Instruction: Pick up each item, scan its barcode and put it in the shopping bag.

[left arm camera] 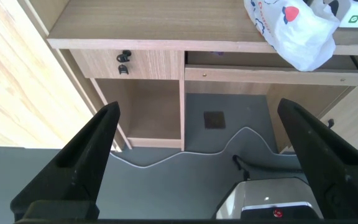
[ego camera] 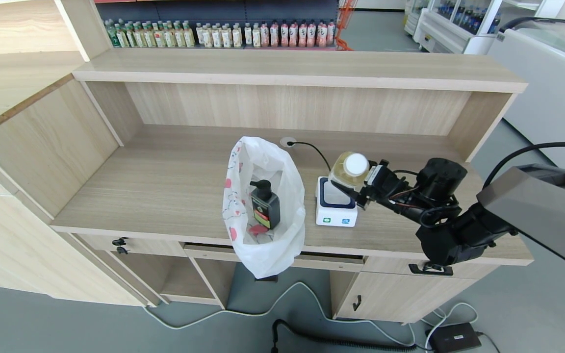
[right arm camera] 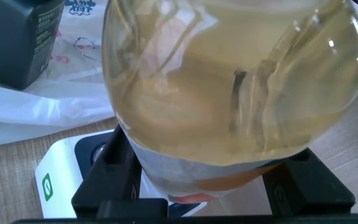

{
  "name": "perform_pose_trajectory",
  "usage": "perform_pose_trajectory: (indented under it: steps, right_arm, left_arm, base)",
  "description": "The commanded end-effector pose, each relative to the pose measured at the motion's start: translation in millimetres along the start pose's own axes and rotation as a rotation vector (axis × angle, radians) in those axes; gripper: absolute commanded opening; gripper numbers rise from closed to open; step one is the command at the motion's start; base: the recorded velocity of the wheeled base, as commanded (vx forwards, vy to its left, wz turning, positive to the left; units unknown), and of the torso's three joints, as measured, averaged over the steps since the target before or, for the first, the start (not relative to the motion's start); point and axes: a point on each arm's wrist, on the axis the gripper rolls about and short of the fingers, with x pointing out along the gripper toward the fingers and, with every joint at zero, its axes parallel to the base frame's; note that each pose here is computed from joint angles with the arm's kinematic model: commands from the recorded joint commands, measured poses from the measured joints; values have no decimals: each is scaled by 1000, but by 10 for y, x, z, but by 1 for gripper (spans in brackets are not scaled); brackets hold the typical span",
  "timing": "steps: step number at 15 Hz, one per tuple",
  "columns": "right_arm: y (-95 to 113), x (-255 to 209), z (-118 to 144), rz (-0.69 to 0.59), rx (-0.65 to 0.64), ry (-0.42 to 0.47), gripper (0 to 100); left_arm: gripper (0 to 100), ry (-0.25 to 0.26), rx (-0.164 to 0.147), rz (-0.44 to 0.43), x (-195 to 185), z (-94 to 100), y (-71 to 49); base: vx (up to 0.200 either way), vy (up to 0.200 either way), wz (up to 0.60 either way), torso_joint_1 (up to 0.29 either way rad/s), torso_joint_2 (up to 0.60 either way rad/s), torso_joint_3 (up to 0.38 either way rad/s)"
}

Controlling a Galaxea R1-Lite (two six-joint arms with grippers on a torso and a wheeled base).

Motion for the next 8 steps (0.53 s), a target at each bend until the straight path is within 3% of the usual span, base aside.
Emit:
perform_pose_trajectory:
  steps: [1,4,6,8]
  right_arm:
    - [3,4,10,0,-1,-2,0]
    - [-68,17,121,-29,16,-9,0]
    - [-255,-2,401,-112,75,-14,0]
    - [-444,-145,791,-263,220,44,0]
  left_arm:
    - [100,0,0,0,0,0,0]
    - [100,0,0,0,0,0,0]
    - [100,0,2,0,0,0,0]
    - [100,0,2,0,0,0,0]
  base:
    - [0,0,0,0,0,0]
    - [0,0,0,0,0,0]
    - [0,0,0,0,0,0]
    - [0,0,0,0,0,0]
